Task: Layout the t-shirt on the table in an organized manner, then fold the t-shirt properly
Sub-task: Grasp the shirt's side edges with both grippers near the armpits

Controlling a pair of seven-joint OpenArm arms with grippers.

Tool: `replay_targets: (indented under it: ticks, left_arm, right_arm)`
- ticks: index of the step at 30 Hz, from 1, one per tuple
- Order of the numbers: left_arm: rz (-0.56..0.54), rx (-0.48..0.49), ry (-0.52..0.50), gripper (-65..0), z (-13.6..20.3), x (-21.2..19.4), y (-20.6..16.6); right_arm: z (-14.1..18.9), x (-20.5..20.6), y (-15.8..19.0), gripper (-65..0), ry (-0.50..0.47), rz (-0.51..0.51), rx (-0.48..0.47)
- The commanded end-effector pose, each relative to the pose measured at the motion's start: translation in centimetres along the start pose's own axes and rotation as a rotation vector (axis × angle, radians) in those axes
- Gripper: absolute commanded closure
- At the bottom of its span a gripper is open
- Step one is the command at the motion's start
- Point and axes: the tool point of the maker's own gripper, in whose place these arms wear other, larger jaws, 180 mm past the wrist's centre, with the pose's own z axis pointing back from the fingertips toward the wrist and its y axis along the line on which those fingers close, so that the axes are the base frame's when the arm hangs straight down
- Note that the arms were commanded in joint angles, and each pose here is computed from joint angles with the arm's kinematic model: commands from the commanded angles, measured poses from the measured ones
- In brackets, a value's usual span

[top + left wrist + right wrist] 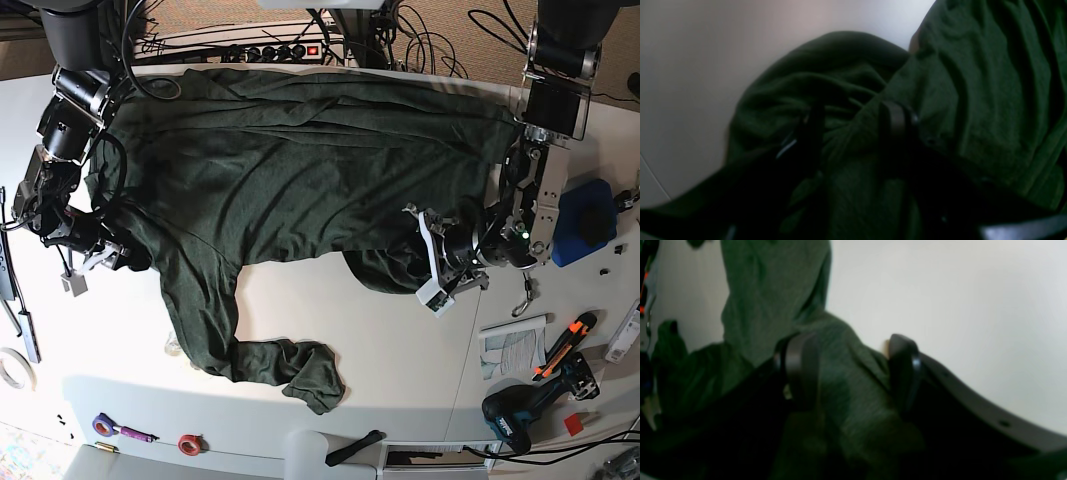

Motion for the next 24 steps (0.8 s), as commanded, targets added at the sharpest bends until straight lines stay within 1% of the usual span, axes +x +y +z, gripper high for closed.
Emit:
replay_targets:
  ticks: [1,4,9,12,13,14,15,17,18,21,24]
  left_arm:
    - [-0.023,0.012,-0.067,-28.1,0.7,2.5,0.7]
    - [-0.044,0.035,-0.072,-28.1,0.9,3.3,1.3]
    - [-0.039,0.053,-0.086,-28.1,1.1,4.0,1.7]
    - [-0.04,0.053,-0.087,-28.1,1.1,4.0,1.7]
    - [-0.04,0.053,-0.088,-28.1,1.1,4.0,1.7]
    - [-0.041,0.053,-0.09,-28.1,1.1,4.1,1.7]
    - [-0.042,0.054,-0.091,-28.1,1.1,4.2,1.8]
    - [-0.045,0.056,-0.098,-28.1,1.2,4.5,1.8]
    - [-0.048,0.061,-0.105,-28.1,1.2,4.6,1.9]
    - [-0.082,0.107,-0.12,-28.1,1.3,5.1,2.9]
    - [-0.091,0.156,-0.106,-28.1,1.0,5.3,4.9]
  right_arm:
    - [0.8,0.4,-0.3,-33.1,0.027,0.015,-0.018]
    - [0.8,0.0,0.2,-33.1,0.048,0.003,0.011]
    - [0.7,-0.6,0.1,-33.1,0.063,-0.001,0.011]
    - [0.5,-2.1,-0.3,-33.0,0.095,-0.002,0.002]
    - [0.3,-2.8,-0.4,-32.0,0.115,0.003,-0.002]
    - [0.1,-3.5,-0.4,-28.1,0.138,0.012,-0.006]
    - [-0.1,-4.2,-0.4,-22.3,0.159,0.023,-0.009]
    - [-0.6,-5.4,-0.3,-6.0,0.203,0.047,-0.013]
    - [-0.8,-5.9,-0.2,0.0,0.225,0.058,-0.014]
    - [-1.2,-6.3,0.2,0.0,0.25,0.084,-0.014]
    - [-1.3,-5.9,0.2,0.0,0.224,0.087,-0.013]
